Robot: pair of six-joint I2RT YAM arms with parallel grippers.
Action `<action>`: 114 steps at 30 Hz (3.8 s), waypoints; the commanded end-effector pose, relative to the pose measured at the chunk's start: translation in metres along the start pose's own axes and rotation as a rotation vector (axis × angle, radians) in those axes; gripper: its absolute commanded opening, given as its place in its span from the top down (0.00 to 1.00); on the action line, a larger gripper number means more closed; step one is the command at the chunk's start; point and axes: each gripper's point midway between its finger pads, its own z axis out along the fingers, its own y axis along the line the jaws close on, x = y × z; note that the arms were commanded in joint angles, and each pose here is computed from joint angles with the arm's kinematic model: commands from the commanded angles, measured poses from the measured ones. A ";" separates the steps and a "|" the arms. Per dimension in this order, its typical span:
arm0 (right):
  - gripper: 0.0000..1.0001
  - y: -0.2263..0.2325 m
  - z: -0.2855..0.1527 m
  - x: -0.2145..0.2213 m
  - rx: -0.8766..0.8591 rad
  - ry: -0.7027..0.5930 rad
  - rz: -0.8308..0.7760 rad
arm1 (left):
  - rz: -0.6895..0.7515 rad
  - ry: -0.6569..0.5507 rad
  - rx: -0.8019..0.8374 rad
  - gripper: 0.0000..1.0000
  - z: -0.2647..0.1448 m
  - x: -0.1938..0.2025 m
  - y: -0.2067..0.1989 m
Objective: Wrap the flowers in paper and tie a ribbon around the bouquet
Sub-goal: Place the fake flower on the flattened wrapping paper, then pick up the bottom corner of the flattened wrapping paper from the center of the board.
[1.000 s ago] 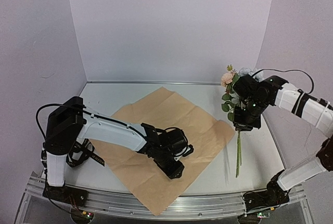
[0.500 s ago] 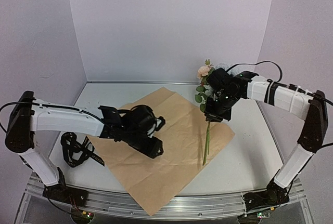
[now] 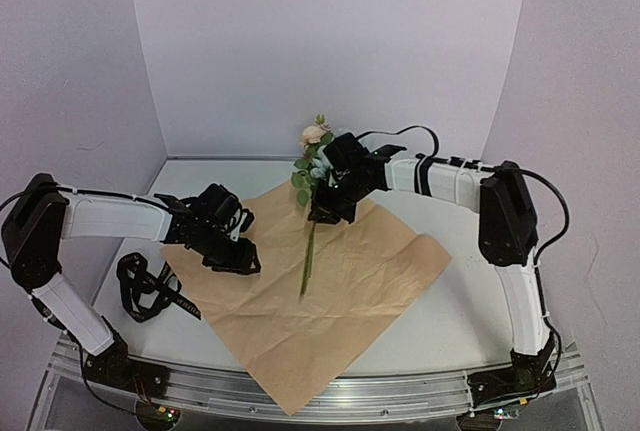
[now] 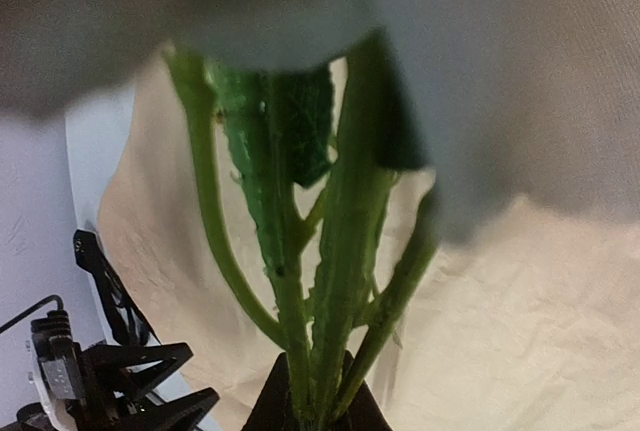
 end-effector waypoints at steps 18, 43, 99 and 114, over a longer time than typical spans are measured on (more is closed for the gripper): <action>1.00 0.015 0.043 0.028 0.068 0.127 -0.130 | -0.036 0.128 0.002 0.54 0.036 0.014 0.034; 0.92 -0.024 0.069 0.008 0.320 -0.103 -0.104 | -0.042 0.141 0.007 0.55 0.037 0.018 0.037; 0.06 -0.087 -0.041 0.290 0.255 -0.109 -2.175 | -0.202 -0.103 0.068 0.44 -0.035 0.000 0.010; 0.68 -0.059 -0.051 0.290 0.270 -0.204 -2.122 | -0.175 -0.110 0.058 0.44 -0.042 -0.007 0.008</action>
